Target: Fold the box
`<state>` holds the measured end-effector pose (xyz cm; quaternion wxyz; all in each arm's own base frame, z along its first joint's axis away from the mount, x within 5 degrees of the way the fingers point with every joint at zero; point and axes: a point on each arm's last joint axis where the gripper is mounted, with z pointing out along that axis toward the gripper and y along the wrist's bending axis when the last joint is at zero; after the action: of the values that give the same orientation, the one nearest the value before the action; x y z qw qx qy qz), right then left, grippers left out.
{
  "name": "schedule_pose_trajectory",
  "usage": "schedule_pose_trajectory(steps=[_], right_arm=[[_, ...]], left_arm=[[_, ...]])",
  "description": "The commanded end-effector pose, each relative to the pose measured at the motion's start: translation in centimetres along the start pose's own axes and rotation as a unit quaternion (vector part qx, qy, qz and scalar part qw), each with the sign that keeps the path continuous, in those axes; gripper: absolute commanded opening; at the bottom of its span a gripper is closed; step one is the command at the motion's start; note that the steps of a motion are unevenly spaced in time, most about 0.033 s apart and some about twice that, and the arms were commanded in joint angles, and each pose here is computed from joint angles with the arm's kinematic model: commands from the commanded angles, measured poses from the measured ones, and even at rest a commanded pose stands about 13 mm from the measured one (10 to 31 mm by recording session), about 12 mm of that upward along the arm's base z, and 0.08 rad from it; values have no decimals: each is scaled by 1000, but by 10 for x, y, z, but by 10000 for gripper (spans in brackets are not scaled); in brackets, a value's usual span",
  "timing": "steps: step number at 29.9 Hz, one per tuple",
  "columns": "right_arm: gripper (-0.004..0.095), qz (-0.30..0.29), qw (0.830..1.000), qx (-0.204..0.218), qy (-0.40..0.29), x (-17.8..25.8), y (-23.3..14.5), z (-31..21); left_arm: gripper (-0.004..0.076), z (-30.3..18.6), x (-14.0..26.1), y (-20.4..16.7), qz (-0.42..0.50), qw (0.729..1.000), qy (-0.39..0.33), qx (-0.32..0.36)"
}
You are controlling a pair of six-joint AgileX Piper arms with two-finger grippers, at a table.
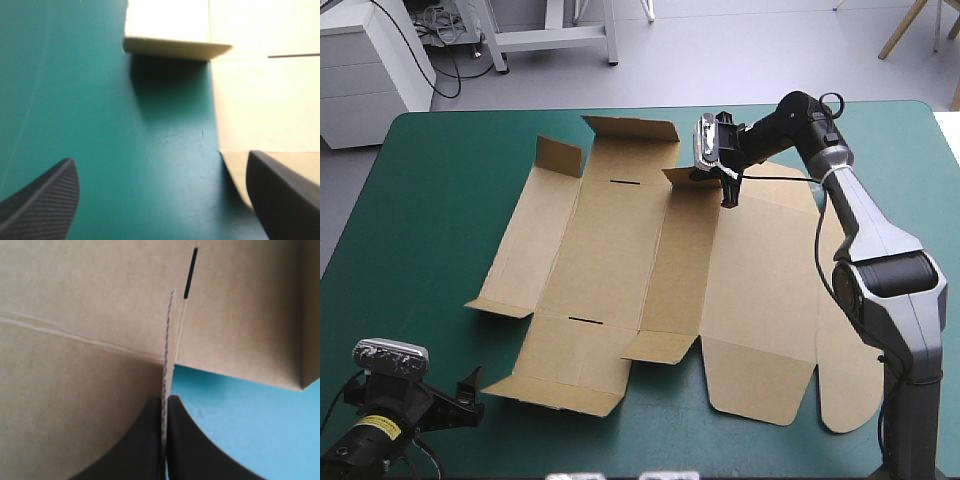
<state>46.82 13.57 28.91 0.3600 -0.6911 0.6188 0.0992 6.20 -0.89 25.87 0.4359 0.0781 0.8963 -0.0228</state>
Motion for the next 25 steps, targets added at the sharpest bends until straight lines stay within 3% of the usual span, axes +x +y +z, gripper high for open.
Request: schedule_pose_trajectory(steps=[1,8,14,22,25], right_arm=[[-19,-68,994,34,-78,-45,-1,-31],[-19,-129,985,-5,-113,-84,18,-10],[-19,-142,983,20,-117,-101,20,-1],[-10,-82,990,13,-117,-101,20,-1],[74,-60,991,6,-118,-101,21,-1]], left_arm=[[635,-4,-13,0,-7,999,-38,2],[635,-4,-13,0,-7,999,-38,2],[635,-4,-13,0,-7,999,-38,2],[635,-4,-13,0,-7,999,-38,2],[635,-4,-13,0,-7,999,-38,2]])
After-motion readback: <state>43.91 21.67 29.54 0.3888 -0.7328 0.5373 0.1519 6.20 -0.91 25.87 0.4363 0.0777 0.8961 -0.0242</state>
